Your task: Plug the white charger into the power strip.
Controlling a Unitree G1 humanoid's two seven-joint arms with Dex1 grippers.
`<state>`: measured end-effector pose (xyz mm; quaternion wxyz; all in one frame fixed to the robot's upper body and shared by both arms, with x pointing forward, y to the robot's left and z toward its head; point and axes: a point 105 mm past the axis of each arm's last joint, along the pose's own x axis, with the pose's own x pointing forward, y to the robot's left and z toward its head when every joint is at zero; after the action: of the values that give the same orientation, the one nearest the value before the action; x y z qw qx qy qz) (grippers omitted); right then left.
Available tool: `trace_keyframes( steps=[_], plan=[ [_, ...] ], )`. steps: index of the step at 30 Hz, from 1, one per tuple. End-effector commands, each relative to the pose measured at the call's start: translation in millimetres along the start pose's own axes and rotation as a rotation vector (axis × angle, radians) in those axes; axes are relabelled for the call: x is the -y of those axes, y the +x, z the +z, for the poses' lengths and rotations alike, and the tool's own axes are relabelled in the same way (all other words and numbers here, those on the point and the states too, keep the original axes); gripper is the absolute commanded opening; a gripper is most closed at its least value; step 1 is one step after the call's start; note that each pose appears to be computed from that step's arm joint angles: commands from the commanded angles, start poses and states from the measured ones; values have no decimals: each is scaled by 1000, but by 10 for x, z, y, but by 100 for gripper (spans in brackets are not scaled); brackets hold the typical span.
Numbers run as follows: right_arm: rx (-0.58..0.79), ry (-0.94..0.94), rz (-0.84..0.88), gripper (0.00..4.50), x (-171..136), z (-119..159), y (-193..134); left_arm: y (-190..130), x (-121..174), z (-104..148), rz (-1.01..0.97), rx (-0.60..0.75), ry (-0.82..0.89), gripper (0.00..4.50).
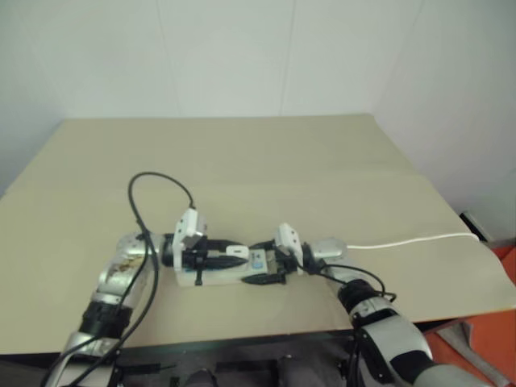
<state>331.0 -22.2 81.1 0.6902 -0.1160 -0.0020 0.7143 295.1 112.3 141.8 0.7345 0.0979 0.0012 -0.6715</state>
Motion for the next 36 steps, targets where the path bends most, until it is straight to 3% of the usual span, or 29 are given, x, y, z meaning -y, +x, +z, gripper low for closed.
trace_keyframes(
  steps=[1, 36],
  plan=[
    [-25, 6, 19, 343, -46, -53, 53, 15, 12, 1, -5, -7, 22, 101],
    [-19, 10, 18, 343, -69, -61, 54, -5, -47, -161, 29, -17, -55, 101]
  ],
)
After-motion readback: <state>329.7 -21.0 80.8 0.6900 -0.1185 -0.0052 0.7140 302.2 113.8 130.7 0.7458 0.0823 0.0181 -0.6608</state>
